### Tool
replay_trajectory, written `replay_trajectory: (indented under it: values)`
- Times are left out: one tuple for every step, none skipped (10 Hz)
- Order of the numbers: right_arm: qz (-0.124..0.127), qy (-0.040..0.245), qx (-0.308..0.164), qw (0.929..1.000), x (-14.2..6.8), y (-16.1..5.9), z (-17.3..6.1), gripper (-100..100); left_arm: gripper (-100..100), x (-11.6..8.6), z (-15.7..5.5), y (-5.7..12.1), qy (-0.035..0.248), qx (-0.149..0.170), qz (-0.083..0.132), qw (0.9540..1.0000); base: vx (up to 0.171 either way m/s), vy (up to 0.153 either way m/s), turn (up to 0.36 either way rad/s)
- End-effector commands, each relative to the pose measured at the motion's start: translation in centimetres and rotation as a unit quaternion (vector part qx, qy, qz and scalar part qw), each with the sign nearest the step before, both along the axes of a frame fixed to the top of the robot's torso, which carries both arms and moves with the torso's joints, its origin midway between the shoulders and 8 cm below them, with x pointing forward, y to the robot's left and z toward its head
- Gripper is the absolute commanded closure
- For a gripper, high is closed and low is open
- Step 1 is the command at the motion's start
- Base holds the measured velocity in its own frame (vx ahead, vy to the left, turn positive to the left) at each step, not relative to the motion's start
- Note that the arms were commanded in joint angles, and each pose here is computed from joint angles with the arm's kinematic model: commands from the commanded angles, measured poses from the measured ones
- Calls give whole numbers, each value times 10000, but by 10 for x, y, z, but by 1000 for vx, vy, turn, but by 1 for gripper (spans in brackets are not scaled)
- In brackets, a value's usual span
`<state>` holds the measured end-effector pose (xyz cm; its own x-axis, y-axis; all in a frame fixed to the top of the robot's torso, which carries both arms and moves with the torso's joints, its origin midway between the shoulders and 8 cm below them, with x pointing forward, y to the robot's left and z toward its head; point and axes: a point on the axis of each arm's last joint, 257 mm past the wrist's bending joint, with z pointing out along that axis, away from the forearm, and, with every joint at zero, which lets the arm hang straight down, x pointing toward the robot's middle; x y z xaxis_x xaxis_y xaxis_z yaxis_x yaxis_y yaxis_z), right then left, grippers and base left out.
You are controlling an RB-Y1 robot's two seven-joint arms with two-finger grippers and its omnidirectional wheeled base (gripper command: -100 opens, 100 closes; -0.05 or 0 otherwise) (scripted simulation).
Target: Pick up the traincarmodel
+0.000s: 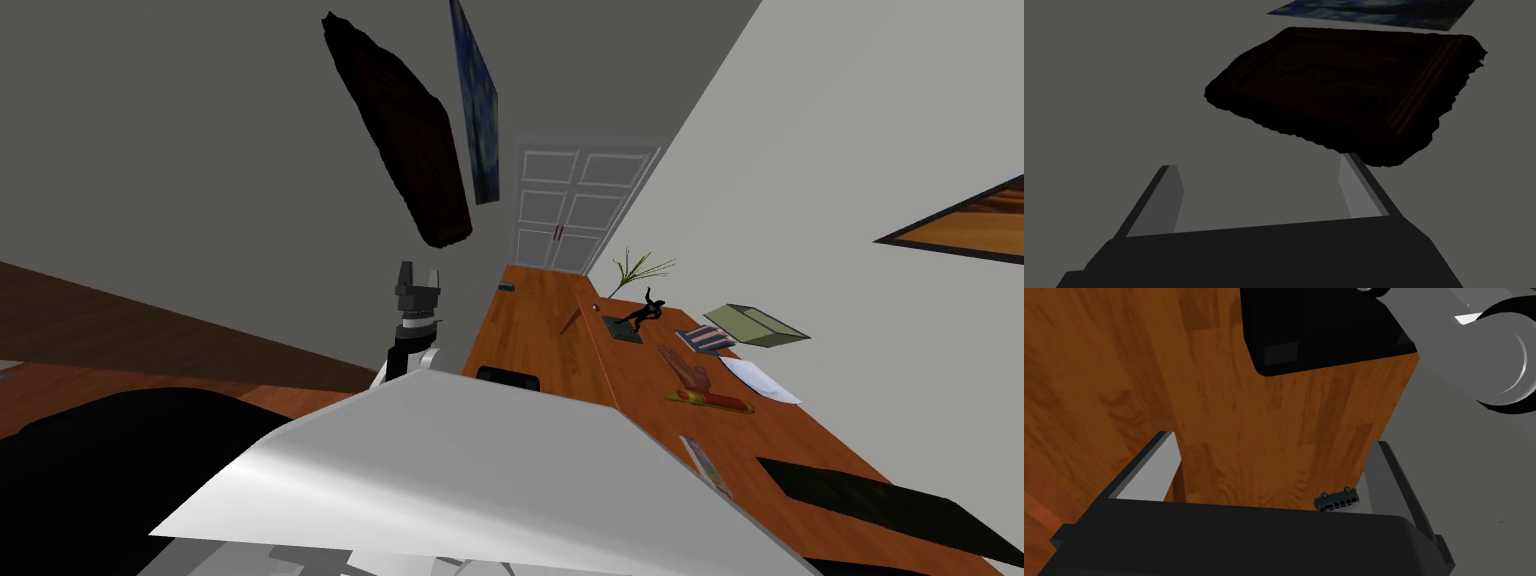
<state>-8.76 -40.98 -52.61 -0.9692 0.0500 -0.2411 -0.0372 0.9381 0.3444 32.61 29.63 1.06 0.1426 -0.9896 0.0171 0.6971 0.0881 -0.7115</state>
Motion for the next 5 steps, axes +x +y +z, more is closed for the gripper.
replay_trajectory:
  values:
    - [30, 185, -180, 9997, -17, -19, 1, -100, 0, 0, 0, 0, 0, 0, 0, 10000, 51, -35, 37]
    - [92, 484, -469, 9977, -46, -49, 7, -100, 0, 0, 0, 0, 0, 0, 0, 10000, 59, -52, 59]
    - [153, 713, -699, 9949, -67, -72, 13, -100, 0, 0, 0, 0, 0, 0, 0, 10000, 78, -95, 81]
    - [143, 749, -738, 9944, -70, -76, 14, -100, 0, 0, 0, 0, 0, 1, 0, 10000, 65, -77, 30]
    - [191, 935, -940, 9910, -87, -96, 21, -100, 0, 0, 0, 0, 0, 1, 0, 10000, 66, -72, 37]
